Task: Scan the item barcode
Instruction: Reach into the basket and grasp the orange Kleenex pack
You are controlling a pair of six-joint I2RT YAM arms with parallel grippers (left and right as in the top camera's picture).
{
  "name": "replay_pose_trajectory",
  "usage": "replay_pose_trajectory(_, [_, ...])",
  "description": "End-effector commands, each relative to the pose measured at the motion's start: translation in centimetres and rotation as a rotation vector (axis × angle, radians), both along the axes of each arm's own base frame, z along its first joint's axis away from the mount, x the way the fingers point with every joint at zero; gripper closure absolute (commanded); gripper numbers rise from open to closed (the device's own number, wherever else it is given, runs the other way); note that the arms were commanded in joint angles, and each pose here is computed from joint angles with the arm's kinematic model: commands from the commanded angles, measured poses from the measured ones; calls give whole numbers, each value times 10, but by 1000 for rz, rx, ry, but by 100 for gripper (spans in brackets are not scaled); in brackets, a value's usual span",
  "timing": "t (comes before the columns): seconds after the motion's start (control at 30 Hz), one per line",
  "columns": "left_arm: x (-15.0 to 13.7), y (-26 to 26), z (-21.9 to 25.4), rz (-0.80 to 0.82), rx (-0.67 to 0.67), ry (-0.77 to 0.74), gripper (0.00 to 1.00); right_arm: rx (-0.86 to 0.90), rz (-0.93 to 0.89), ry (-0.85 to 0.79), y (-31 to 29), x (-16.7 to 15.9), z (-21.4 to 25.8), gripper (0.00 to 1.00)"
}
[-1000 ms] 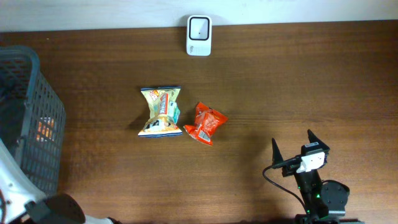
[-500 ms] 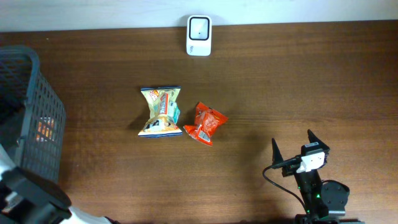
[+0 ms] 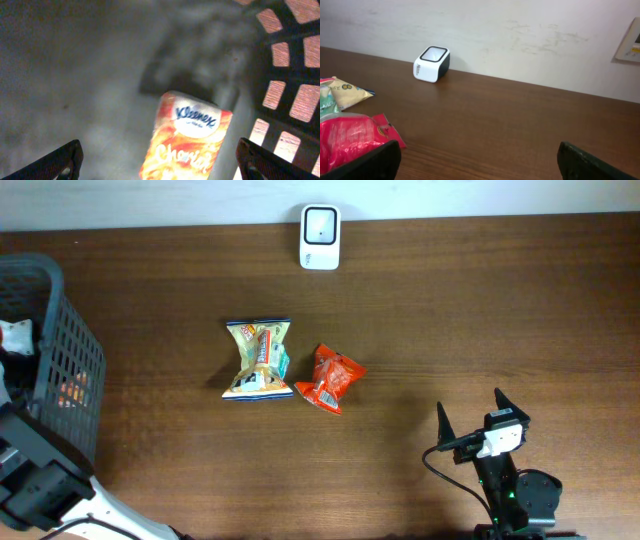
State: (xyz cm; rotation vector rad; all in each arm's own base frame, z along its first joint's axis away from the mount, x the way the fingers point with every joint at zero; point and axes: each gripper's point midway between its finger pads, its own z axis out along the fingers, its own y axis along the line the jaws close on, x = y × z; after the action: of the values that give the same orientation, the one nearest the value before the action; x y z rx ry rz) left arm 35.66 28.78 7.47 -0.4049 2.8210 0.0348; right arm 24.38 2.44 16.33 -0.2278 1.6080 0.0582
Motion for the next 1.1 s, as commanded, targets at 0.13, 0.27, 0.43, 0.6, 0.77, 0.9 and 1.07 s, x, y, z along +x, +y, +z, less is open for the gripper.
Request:
replay_pose_trajectory(0.13, [-3, -14, -33, -103, -82, 40, 11, -6, -3, 2, 0, 0, -2, 1])
replay_pose_trajectory(0.27, [-4, -13, -36, -130, -77, 49, 21, -6, -3, 2, 0, 0, -2, 1])
replay_pose_trajectory(0.43, [-16, 6, -39, -103, 24, 133, 49, -6, -3, 2, 0, 0, -2, 1])
replay_pose_trajectory(0.6, [-17, 10, -39, -86, 42, 140, 82, -6, -3, 2, 0, 0, -2, 1])
replay_pose_trajectory(0.77, [-17, 10, -38, -40, 31, 137, 96, -6, -3, 2, 0, 0, -2, 1])
replay_pose_trajectory(0.9, [-9, 17, -16, 32, 55, 87, 98, -6, -3, 2, 0, 0, -2, 1])
replay_pose_trajectory(1.07, [6, 31, 87, 231, 131, -108, 100, -6, -3, 2, 0, 0, -2, 1])
